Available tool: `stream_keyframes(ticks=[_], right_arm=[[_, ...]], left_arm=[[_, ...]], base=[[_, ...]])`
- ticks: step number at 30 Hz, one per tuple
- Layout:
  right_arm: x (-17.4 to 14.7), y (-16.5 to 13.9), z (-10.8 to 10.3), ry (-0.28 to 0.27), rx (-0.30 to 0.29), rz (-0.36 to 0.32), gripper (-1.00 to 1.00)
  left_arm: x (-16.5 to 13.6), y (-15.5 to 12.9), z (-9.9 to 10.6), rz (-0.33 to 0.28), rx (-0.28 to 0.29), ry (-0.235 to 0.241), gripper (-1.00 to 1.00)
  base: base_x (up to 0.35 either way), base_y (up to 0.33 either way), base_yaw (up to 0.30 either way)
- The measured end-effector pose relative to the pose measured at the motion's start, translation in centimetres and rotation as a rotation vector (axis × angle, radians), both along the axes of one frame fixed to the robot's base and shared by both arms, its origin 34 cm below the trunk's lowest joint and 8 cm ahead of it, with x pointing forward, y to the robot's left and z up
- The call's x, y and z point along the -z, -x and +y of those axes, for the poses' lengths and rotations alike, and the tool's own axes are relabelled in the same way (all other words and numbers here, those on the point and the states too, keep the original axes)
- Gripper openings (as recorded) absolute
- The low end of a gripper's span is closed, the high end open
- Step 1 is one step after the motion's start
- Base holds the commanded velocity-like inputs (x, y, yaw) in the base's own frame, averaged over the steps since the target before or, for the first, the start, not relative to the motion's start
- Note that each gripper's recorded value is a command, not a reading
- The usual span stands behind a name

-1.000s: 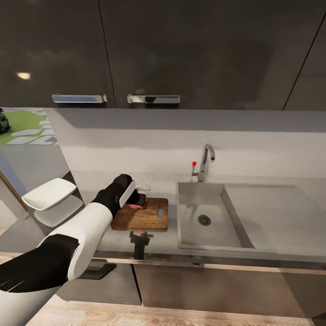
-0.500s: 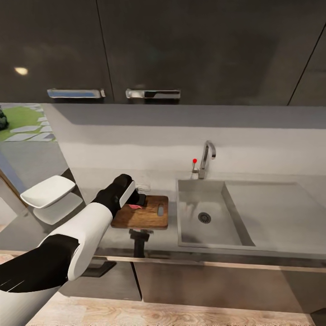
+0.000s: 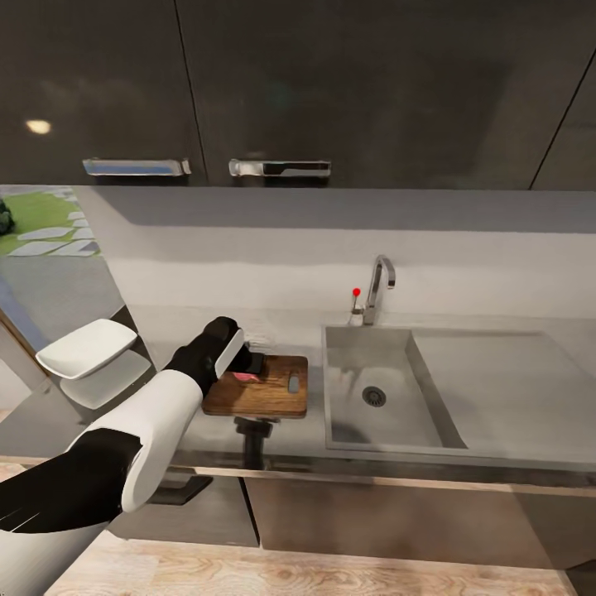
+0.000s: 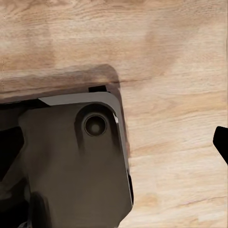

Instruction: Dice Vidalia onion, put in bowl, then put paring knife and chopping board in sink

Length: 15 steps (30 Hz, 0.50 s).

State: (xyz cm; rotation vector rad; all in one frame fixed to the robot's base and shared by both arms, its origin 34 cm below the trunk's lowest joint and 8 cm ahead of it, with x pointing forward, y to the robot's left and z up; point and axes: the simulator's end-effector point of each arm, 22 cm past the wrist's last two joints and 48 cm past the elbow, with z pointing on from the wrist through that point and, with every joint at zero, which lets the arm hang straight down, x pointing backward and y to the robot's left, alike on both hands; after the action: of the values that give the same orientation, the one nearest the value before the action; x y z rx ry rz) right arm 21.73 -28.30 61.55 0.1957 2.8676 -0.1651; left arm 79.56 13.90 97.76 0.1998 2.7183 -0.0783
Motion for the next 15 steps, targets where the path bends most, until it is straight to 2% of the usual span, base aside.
stream_keyframes(ticks=[2,3,5,15], right_arm=[[-0.1,-0.8,-0.1,0.003,0.0,-0.022,1.0],[-0.1,-1.0,0.2,-0.002,-0.004,-0.029,1.0],[0.0,-0.5,0.7,-0.01,-0.007,-0.011,1.0],[0.0,0.0,0.6,-0.009,-0.01,0.003,1.0]], left_arm=[[-0.4,-0.3,0.2,-0.008,-0.012,0.017,-1.0],[-0.6,-0.3,-0.5,-0.012,-0.006,0.03,-1.0],[-1.0,-0.5,-0.8,-0.025,0.005,0.024,-1.0],[0.7,0.6,-0.5,0.02,0.008,0.003,-1.0]], base=[[0.0,0.0,0.0],[0.0,0.0,0.0],[0.0,0.0,0.0],[0.0,0.0,0.0]])
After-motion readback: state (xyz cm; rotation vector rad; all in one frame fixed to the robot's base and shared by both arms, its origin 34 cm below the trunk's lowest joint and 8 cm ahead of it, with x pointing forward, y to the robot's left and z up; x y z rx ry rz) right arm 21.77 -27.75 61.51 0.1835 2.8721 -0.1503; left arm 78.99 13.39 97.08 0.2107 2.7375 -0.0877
